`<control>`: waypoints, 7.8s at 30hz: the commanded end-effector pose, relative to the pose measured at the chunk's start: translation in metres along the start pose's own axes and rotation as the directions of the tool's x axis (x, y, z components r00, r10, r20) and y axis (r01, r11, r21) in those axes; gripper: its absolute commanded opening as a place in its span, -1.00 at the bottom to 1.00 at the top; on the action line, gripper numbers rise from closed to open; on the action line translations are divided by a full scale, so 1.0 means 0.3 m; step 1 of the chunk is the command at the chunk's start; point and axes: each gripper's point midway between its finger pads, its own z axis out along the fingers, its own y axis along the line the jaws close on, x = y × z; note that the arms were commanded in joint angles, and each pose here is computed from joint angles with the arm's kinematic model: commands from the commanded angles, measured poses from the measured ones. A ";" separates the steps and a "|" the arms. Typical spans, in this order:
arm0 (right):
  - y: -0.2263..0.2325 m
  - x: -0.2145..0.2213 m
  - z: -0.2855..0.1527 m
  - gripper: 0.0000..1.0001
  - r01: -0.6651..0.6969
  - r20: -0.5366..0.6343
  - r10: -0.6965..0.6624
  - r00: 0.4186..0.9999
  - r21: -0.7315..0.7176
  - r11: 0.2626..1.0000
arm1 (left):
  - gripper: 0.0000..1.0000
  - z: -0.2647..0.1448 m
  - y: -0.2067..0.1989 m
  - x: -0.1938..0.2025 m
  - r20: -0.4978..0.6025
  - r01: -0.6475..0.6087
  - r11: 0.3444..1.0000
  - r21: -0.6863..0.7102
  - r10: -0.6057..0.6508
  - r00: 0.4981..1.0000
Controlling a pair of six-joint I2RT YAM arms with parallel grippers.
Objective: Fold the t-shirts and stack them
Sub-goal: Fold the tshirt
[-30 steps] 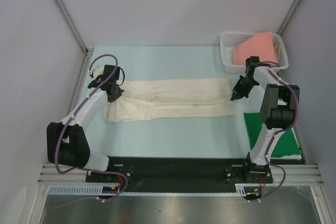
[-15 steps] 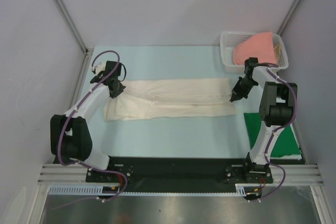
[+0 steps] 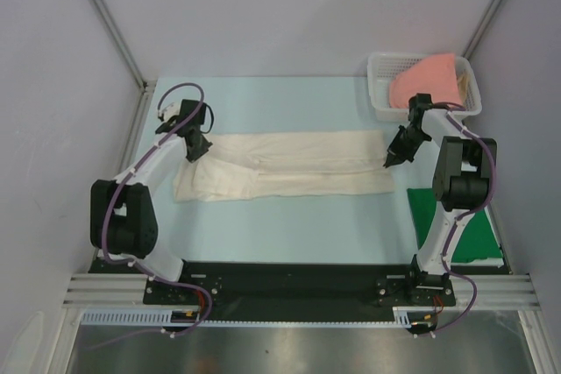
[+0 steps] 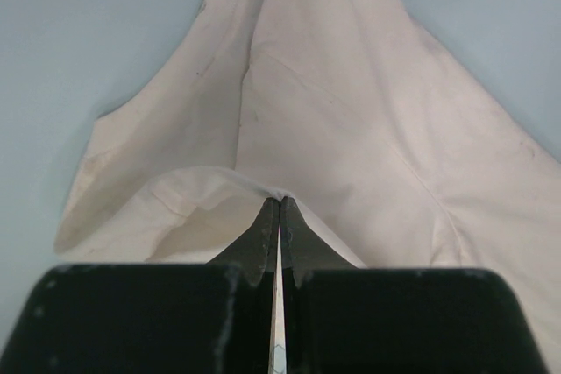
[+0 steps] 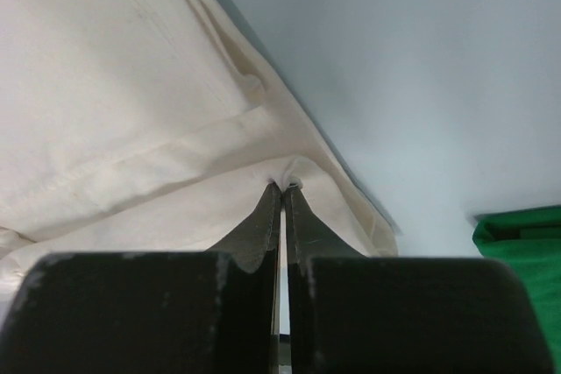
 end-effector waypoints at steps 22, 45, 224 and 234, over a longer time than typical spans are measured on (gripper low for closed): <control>0.182 0.007 -0.267 0.27 0.221 0.177 -0.212 0.961 -0.034 0.975 | 0.36 -0.146 0.037 -0.232 0.179 -0.142 0.987 -0.075 0.153 0.972; 1.011 0.708 -0.097 0.32 0.383 0.057 -0.506 0.860 -0.728 0.569 | 0.19 -0.057 0.069 0.001 -0.034 -0.195 0.857 0.477 0.240 0.970; 0.135 1.097 -0.049 -0.94 0.048 -0.189 -0.102 0.977 -0.269 0.962 | -0.99 0.590 -0.122 -0.490 -0.023 0.189 0.845 0.500 -0.206 0.978; 0.258 1.369 -0.030 0.10 0.319 -0.251 -0.405 0.879 -0.320 0.892 | -0.62 0.613 -0.156 -0.532 0.020 0.121 0.875 0.469 -0.147 0.989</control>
